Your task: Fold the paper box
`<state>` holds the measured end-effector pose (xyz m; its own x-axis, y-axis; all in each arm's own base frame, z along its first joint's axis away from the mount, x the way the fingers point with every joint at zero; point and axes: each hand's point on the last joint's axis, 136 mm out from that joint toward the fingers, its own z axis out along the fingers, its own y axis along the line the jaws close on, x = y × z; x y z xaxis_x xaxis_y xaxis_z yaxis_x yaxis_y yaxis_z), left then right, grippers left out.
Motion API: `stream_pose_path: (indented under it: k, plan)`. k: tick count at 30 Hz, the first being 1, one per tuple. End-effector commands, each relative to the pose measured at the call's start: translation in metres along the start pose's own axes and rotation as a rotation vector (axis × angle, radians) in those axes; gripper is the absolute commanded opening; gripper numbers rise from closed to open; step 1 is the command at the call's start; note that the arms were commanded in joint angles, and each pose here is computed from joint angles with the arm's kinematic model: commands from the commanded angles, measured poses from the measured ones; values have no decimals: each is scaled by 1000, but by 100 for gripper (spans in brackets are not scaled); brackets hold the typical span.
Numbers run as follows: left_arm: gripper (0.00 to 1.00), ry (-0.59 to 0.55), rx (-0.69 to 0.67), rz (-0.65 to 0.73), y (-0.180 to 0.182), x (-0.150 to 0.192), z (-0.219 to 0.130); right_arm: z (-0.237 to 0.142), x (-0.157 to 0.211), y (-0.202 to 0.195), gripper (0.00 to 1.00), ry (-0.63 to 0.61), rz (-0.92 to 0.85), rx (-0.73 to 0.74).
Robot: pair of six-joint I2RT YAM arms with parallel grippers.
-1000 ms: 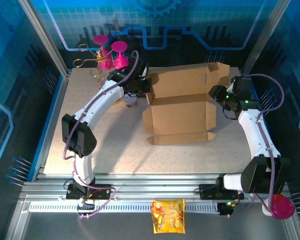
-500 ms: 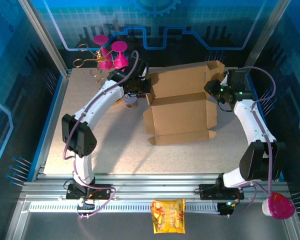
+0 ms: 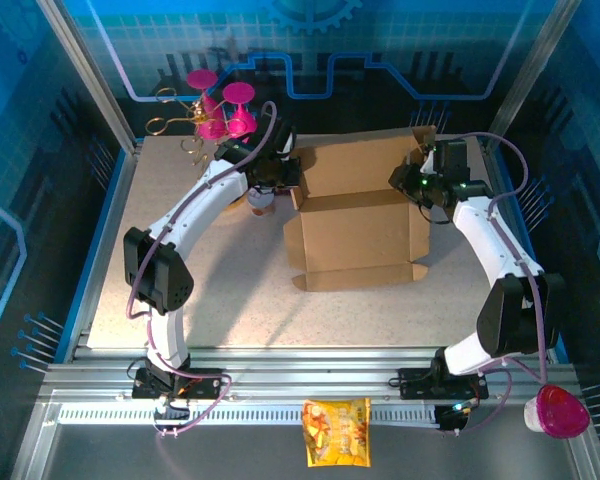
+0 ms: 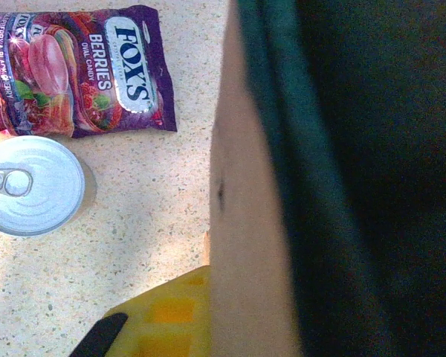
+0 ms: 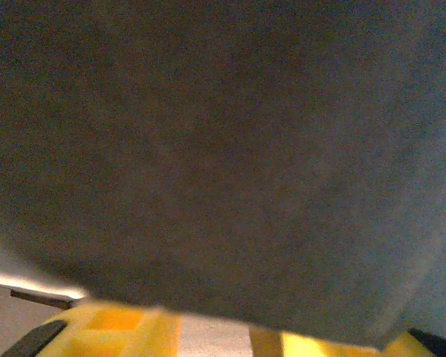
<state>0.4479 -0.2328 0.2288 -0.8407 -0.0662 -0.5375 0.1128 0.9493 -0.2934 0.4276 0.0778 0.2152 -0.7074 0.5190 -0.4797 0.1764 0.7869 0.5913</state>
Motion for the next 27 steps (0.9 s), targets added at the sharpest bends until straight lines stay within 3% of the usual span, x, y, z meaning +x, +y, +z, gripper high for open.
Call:
stream_pose_path:
  k: [1,8,16,19,22,27]
  plan:
    - [0,-23,50,-9,-9,-11,-6,2,6,8,37,17,-33,-38]
    - [0,-14,32,17,-3,-10,-4,-68,-40,43,42,-183,-142,-108]
    - [0,-15,29,42,-1,-12,-7,-130,-89,-6,54,-449,-129,52]
    - [0,-13,29,53,-1,-12,-10,-131,-105,-9,56,-458,-228,18]
    - [0,-2,40,55,-1,-12,-11,-112,-103,2,56,-371,-349,-129]
    - [0,25,36,64,2,-10,-12,-98,-93,-2,57,-314,-451,-118]
